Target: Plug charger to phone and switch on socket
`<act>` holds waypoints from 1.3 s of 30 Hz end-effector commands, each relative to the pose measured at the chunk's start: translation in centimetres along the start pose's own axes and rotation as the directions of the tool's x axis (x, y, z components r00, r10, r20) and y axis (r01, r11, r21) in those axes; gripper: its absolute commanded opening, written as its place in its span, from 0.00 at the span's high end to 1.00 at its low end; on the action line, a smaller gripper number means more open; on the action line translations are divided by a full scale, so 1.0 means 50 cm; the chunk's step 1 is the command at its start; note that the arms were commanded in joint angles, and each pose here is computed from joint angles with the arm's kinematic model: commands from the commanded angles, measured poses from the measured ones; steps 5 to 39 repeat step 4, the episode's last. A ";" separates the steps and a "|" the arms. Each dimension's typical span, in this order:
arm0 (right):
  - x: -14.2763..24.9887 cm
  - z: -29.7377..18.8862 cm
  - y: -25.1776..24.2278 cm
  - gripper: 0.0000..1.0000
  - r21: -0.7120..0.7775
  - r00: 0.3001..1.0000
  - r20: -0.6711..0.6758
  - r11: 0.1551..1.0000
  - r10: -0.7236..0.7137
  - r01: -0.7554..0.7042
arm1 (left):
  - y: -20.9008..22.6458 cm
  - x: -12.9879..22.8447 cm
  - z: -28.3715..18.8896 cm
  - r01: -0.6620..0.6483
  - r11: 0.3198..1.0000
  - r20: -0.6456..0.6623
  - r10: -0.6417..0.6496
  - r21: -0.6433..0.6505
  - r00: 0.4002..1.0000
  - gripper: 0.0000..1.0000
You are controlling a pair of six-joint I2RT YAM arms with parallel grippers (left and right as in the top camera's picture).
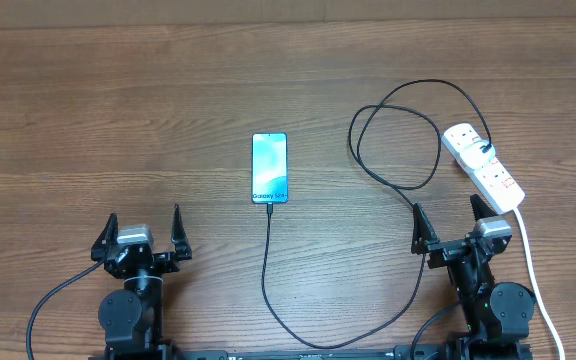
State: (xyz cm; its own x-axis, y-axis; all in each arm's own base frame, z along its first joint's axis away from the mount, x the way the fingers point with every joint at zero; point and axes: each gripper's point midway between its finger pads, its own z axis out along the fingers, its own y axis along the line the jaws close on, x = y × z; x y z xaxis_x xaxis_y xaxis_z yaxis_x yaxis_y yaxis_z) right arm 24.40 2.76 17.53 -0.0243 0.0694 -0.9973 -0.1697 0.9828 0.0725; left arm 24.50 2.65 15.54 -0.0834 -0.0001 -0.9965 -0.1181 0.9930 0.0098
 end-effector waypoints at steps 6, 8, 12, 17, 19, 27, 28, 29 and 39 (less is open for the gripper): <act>0.004 0.000 0.001 0.00 -0.001 1.000 0.003 1.000 0.003 -0.003 | 0.001 -0.001 -0.001 0.011 1.000 0.007 -0.011 0.002 1.000 0.01; 0.004 0.000 0.001 0.00 -0.001 1.000 0.003 1.000 0.003 -0.003 | 0.001 -0.001 -0.001 0.011 1.000 0.007 -0.011 0.002 1.000 0.01; 0.004 0.000 0.001 0.00 -0.001 1.000 0.003 1.000 0.003 -0.003 | 0.001 -0.001 -0.001 0.011 1.000 0.007 -0.011 0.002 1.000 0.01; 0.004 0.000 0.001 0.00 -0.001 1.000 0.003 1.000 0.003 -0.003 | 0.001 -0.001 -0.001 0.011 1.000 0.007 -0.011 0.002 1.000 0.01; 0.004 0.000 0.001 0.00 -0.001 1.000 0.003 1.000 0.003 -0.003 | 0.001 -0.001 -0.001 0.011 1.000 0.007 -0.011 0.002 1.000 0.01; 0.004 0.000 0.001 0.00 -0.001 1.000 0.003 1.000 0.003 -0.003 | 0.001 -0.001 -0.001 0.011 1.000 0.007 -0.011 0.002 1.000 0.01; 0.004 0.000 0.001 0.00 -0.001 1.000 0.003 1.000 0.003 -0.003 | 0.001 -0.001 -0.001 0.011 1.000 0.007 -0.011 0.002 1.000 0.01; 0.004 0.000 0.001 0.00 -0.001 1.000 0.003 1.000 0.003 -0.003 | 0.001 -0.001 -0.001 0.011 1.000 0.007 -0.011 0.002 1.000 0.01; 0.004 0.000 0.001 0.00 -0.001 1.000 0.003 1.000 0.003 -0.003 | 0.001 -0.001 -0.001 0.011 1.000 0.007 -0.011 0.002 1.000 0.01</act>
